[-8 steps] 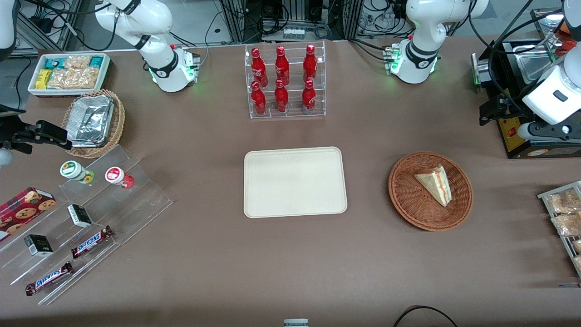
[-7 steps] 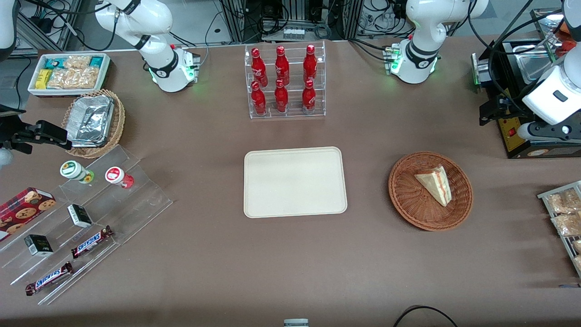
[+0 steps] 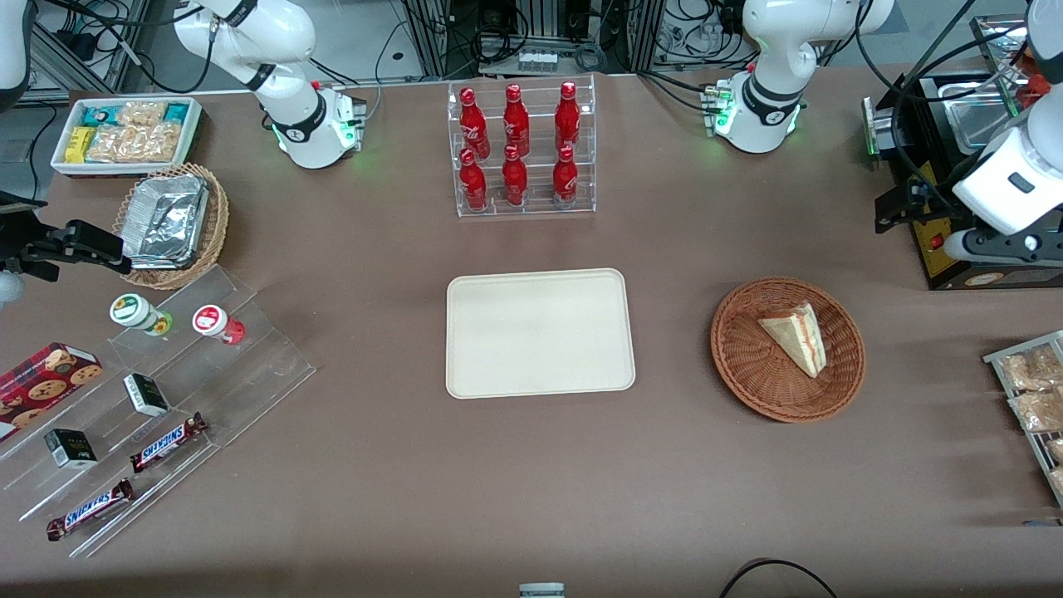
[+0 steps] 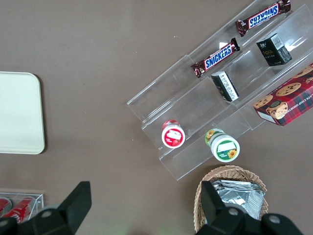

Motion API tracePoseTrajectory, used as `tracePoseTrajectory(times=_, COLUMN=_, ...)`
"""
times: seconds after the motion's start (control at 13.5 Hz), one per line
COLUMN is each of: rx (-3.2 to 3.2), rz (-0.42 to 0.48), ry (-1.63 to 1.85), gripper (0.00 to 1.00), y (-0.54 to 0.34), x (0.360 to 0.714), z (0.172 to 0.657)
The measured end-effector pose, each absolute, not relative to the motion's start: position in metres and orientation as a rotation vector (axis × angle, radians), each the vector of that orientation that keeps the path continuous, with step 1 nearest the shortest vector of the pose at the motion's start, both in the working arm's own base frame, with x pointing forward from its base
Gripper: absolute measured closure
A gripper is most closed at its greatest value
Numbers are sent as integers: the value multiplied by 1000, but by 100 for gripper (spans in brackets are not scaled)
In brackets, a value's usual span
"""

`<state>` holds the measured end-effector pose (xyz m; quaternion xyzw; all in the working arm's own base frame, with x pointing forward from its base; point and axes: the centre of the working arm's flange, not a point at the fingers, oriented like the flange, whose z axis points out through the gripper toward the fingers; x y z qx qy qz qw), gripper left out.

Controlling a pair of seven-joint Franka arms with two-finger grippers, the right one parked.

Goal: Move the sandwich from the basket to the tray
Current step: 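Move the left gripper over the sandwich in the wicker basket, then lower the left gripper and close it on the wrapped sandwich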

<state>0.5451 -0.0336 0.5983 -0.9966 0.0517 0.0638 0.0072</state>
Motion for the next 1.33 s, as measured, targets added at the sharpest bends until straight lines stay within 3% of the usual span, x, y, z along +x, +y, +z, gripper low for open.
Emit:
tracePoseTrajectory(times=0.37, rx=-3117, rz=187, ry=73, gripper=0, y=-34, x=557, z=535)
tracePoseTrajectory(times=0.66, rx=-3122, rz=113, ry=-18, gripper=0, y=-23, x=560, z=482)
tracePoseTrajectory(times=1.33, rx=-3053, rz=13, ry=-684, gripper=0, y=-21, x=550, z=398)
